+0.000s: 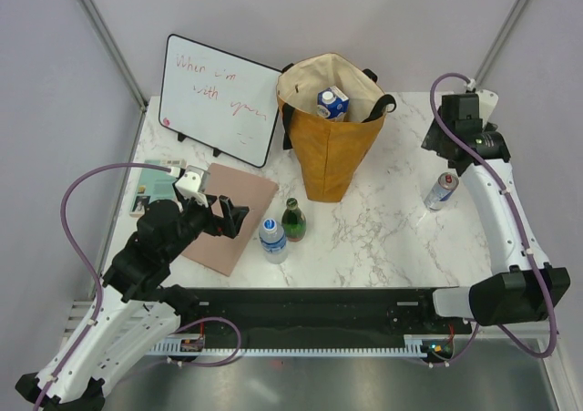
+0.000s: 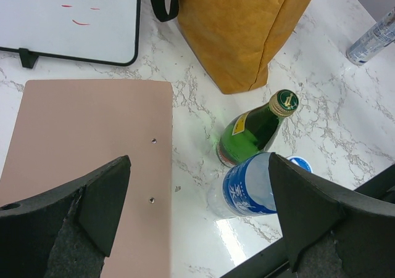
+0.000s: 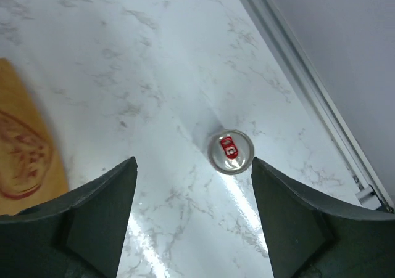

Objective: Place the beverage into the canvas bag

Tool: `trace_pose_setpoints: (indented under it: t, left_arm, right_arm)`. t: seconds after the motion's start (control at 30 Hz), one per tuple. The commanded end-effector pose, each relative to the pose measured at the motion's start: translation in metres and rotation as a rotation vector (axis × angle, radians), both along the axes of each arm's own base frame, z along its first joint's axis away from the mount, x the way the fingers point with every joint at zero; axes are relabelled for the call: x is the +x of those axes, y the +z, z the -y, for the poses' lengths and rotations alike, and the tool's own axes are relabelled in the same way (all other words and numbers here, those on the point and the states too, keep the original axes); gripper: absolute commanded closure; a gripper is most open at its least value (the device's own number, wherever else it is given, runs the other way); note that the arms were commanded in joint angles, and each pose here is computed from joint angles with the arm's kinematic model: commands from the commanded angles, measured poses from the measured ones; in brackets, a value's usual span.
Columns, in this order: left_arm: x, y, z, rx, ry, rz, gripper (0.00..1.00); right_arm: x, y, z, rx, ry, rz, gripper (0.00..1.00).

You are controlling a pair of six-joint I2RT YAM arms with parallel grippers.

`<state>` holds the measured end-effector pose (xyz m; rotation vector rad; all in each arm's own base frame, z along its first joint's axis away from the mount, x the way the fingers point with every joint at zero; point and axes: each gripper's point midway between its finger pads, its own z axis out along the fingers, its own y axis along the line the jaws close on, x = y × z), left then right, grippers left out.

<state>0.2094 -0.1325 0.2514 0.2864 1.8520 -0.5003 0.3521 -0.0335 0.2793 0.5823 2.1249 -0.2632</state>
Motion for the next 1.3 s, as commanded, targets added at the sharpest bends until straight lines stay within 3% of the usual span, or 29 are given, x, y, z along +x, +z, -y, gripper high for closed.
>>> trace_pose_setpoints:
  t: [0.0, 0.37, 0.93, 1.27]
  left_arm:
    - [0.001, 0.01, 0.005, -0.012, -0.028, 0.04, 0.0]
    - [0.0, 0.011, 0.004, -0.014, -0.021, 0.044, 0.0]
    - [0.004, 0.004, 0.006, 0.002, -0.021, 0.021, 0.0]
    - [0.005, 0.001, 0.007, 0.011, -0.022, 0.012, 0.0]
  right_arm:
    - [-0.03, -0.014, 0.034, -0.036, -0.162, -0.012, 0.16]
    - [-0.024, -0.087, 0.043, 0.065, -0.146, -0.08, 0.14]
    - [-0.007, -0.136, 0.049, 0.058, -0.104, -0.138, 0.14]
    - [-0.002, -0.161, 0.047, 0.07, -0.074, -0.18, 0.22]
